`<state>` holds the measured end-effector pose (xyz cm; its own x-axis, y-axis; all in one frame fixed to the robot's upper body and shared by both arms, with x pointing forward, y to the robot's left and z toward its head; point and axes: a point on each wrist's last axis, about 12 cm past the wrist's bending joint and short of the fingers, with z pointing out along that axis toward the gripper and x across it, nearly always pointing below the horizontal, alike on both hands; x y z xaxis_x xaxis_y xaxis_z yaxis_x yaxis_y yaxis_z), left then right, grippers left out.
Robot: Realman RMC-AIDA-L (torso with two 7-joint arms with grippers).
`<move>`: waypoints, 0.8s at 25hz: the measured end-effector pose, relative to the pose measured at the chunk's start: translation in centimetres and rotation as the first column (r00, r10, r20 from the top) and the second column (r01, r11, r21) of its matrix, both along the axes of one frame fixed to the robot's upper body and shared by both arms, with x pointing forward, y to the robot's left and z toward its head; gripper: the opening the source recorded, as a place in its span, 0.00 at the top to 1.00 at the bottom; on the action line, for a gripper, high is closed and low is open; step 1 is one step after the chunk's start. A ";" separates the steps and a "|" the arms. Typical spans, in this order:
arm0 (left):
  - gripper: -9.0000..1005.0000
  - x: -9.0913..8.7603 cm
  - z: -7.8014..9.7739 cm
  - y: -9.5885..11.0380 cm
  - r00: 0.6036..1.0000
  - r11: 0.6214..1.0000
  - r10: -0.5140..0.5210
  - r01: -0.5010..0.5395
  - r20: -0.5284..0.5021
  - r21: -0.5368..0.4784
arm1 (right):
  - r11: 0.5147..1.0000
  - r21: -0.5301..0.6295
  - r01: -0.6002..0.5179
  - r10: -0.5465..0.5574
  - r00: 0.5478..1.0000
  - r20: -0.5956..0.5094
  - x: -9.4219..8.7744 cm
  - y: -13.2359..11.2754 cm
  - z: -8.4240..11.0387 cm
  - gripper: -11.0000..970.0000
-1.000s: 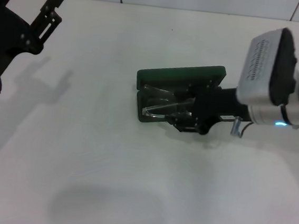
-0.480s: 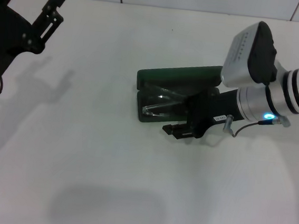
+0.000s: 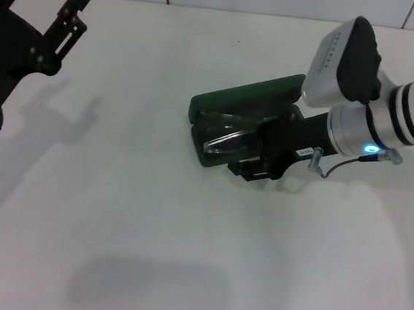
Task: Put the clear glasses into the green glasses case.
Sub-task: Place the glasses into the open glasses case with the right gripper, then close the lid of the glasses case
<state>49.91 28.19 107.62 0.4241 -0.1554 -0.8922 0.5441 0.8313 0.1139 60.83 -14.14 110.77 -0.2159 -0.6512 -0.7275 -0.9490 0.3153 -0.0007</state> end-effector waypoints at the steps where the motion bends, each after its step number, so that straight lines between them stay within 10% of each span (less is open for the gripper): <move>1: 0.33 0.0 0.0 0.0 1.000 1.000 0.001 -0.001 0.000 0.000 | 1.000 0.011 -0.012 0.012 1.000 -0.003 -0.2 -0.1 0.3 0.40; 12: 0.33 0.3 -0.3 -0.2 0.999 1.000 0.002 -0.002 -0.033 -0.005 | 0.948 0.308 0.085 -0.124 0.987 0.106 -3.1 -8.2 2.6 0.41; 20: 0.33 4.2 -0.9 -1.1 0.961 0.998 -0.019 0.003 -0.274 -0.057 | 0.604 0.772 0.199 -0.577 0.777 0.251 -7.6 -16.9 -0.7 0.41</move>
<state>54.08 27.09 106.75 0.1619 -0.2111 -0.9640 0.5572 0.8258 -0.0872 53.27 -31.02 110.03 0.1368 0.1314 -0.9818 -0.6744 0.7384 0.0049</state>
